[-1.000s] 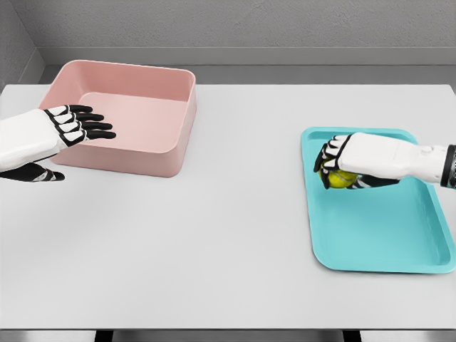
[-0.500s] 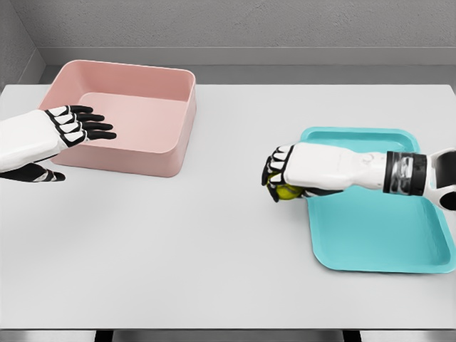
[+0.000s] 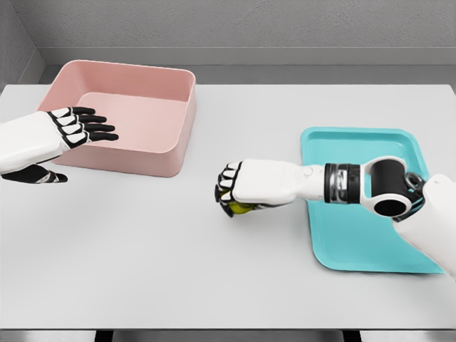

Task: Put the tennis from the blue tray into the pink basket with both arms

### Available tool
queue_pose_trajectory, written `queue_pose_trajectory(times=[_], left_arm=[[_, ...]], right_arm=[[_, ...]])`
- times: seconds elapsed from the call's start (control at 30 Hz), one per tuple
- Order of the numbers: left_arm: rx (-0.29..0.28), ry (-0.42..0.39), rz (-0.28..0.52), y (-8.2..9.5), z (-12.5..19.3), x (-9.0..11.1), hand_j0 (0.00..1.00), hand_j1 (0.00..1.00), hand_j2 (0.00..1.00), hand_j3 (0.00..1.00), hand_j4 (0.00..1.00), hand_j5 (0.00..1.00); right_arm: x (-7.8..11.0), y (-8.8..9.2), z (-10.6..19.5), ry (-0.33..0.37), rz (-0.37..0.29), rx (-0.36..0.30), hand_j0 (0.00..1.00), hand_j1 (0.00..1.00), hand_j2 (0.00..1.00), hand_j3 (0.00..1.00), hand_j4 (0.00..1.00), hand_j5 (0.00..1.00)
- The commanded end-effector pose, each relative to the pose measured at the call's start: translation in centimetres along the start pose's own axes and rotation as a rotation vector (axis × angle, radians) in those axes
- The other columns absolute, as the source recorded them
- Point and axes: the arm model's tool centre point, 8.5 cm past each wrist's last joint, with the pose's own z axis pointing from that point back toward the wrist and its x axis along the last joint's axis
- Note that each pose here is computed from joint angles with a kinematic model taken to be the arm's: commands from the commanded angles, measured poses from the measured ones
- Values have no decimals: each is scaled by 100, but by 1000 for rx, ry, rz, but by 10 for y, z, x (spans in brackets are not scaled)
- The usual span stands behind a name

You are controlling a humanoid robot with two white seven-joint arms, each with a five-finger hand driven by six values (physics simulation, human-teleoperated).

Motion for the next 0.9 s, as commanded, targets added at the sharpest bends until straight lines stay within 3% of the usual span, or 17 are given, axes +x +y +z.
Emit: queue_pose_trajectory(times=[0.0, 0.23, 0.53, 0.6, 0.73, 0.8, 0.87], left_arm=[[4, 0, 5, 1, 0, 0, 100, 100, 100, 100, 100, 100], [3, 2, 0, 2, 1, -1, 100, 100, 100, 100, 100, 100], [4, 0, 4, 1, 0, 0, 100, 100, 100, 100, 100, 100], [5, 1, 2, 2, 1, 0, 100, 100, 100, 100, 100, 100], [6, 1, 0, 2, 1, -1, 100, 100, 100, 100, 100, 100], [7, 1, 0, 3, 0, -1, 100, 100, 100, 100, 100, 100], [7, 1, 1, 2, 0, 0, 100, 100, 100, 100, 100, 100]], right_arm=[[1, 4, -10, -9, -15, 0, 35, 35, 35, 35, 35, 35], [2, 23, -34, -24, -39, 42, 35, 35, 35, 35, 35, 35], [1, 26, -36, -23, -46, 49, 38, 38, 38, 38, 38, 38], [1, 26, -36, -23, -46, 49, 50, 50, 50, 50, 50, 50], [0, 26, -35, -21, -48, 49, 92, 92, 92, 92, 92, 92], [-1, 27, -33, -15, -49, 51, 99, 99, 99, 99, 99, 99], [-3, 28, -31, -8, -51, 53, 99, 99, 99, 99, 99, 99]])
